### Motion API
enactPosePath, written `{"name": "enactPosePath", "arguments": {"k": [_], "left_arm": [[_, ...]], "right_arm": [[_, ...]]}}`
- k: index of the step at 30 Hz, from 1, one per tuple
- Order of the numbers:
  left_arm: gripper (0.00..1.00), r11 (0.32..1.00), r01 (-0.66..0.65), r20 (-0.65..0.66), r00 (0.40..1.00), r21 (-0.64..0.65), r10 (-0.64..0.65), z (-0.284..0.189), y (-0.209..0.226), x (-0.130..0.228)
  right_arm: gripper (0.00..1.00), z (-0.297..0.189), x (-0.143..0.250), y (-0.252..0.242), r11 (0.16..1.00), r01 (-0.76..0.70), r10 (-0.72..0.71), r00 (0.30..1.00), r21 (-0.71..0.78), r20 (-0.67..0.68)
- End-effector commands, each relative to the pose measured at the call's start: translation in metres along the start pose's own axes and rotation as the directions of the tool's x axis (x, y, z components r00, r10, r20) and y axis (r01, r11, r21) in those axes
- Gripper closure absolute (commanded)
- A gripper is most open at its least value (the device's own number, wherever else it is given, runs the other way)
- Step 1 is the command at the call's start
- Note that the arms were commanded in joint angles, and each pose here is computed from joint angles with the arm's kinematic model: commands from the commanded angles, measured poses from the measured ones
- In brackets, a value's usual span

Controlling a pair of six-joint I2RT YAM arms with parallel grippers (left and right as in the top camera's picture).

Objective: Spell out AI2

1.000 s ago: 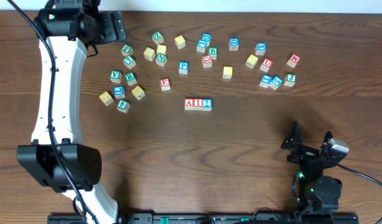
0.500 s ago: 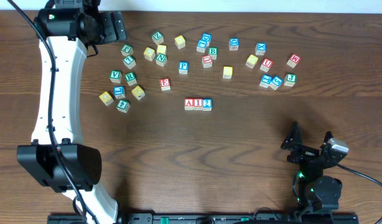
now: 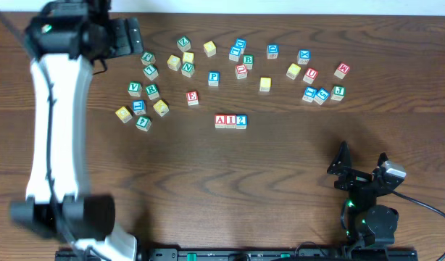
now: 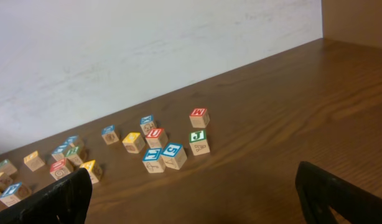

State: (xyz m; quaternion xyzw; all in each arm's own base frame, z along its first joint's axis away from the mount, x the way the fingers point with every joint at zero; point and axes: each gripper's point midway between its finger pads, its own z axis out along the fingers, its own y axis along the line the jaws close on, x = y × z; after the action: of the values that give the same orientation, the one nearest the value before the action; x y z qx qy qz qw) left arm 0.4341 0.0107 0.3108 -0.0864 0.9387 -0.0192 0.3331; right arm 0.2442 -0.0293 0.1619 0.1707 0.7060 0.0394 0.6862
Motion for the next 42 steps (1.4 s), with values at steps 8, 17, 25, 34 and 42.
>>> {"name": "enactPosePath", "arguments": {"k": [8,17,25,34,42], "left_arm": [[0.02,1.0,-0.011,0.286,0.958,-0.023,0.017,-0.095,0.021,0.054],[0.03,0.999,0.035,0.472,0.88,0.03,-0.045,-0.076,0.032,0.124],[0.02,0.997,0.056,0.552,0.83,0.062,-0.081,-0.032,0.04,0.175],[0.02,0.996,0.059,0.56,0.824,0.064,-0.085,-0.003,0.045,0.204],[0.02,0.997,0.06,0.585,0.808,0.044,-0.075,0.017,0.051,0.217]], "right_arm": [[0.01,0.0,0.0,0.0,1.0,0.011,-0.011,1.0,0.002,0.001],[0.01,0.0,0.0,0.0,1.0,0.011,-0.011,1.0,0.002,0.001],[0.01,0.0,0.0,0.0,1.0,0.012,-0.012,1.0,0.002,0.001],[0.01,0.0,0.0,0.0,1.0,0.011,-0.011,1.0,0.002,0.001],[0.01,0.0,0.0,0.0,1.0,0.012,-0.012,1.0,0.002,0.001]]}}
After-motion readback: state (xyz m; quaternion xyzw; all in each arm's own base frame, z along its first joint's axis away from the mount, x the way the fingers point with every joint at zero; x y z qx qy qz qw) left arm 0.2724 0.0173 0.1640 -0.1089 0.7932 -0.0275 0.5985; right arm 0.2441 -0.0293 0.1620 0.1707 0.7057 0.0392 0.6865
